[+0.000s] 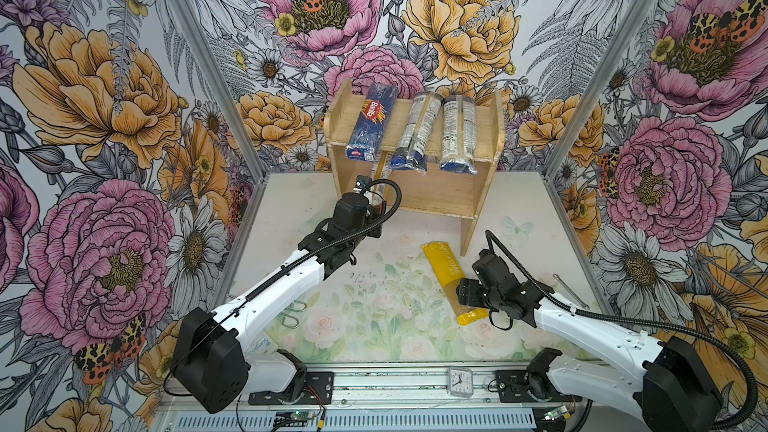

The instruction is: Place and organize the pasta boxes and bags onto the shelf

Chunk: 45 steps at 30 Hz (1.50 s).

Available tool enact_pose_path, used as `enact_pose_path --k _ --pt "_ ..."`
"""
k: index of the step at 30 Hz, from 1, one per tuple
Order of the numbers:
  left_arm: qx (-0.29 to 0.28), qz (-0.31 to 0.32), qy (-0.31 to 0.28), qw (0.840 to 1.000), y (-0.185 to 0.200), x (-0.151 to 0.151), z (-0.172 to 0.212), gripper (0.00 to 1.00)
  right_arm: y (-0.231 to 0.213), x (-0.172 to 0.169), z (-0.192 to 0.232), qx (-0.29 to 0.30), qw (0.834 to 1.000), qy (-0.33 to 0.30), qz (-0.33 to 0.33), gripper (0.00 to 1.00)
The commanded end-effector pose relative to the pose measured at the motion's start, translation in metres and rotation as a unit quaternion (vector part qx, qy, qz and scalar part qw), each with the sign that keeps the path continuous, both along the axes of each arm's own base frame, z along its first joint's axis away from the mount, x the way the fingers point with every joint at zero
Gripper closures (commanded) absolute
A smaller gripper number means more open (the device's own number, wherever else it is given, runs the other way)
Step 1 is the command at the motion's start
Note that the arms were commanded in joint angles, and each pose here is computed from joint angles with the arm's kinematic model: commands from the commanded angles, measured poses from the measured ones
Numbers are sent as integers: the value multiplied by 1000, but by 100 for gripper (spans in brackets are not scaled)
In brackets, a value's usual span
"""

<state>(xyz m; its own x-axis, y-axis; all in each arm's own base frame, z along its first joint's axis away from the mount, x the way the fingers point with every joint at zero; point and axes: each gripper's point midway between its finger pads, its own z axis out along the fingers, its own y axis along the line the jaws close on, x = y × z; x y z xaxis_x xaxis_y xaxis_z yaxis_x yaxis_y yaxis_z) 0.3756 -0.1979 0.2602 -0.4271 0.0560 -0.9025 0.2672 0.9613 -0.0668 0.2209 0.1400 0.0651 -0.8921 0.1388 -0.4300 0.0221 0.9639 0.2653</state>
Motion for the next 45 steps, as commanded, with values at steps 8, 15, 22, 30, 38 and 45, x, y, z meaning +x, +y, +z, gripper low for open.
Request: enact_pose_path --k 8,15,22,30,38,45 --pt "-83 24 -120 989 4 11 95 100 -3 5 6 7 1000 -17 -14 20" --pt "-90 21 -119 989 2 11 97 100 -2 4 5 8 1000 -16 -14 20" --pt "-94 11 -122 988 -8 10 100 100 -4 3 5 9 1000 -19 -16 20" --pt "-90 10 -115 989 -13 11 93 100 -5 2 4 8 1000 -19 -17 20" --pt "-90 13 -115 989 -15 13 92 100 -6 2 3 7 1000 -18 -17 20" --pt "-92 19 -116 989 -15 14 92 100 -5 1 3 8 1000 -17 -17 20"
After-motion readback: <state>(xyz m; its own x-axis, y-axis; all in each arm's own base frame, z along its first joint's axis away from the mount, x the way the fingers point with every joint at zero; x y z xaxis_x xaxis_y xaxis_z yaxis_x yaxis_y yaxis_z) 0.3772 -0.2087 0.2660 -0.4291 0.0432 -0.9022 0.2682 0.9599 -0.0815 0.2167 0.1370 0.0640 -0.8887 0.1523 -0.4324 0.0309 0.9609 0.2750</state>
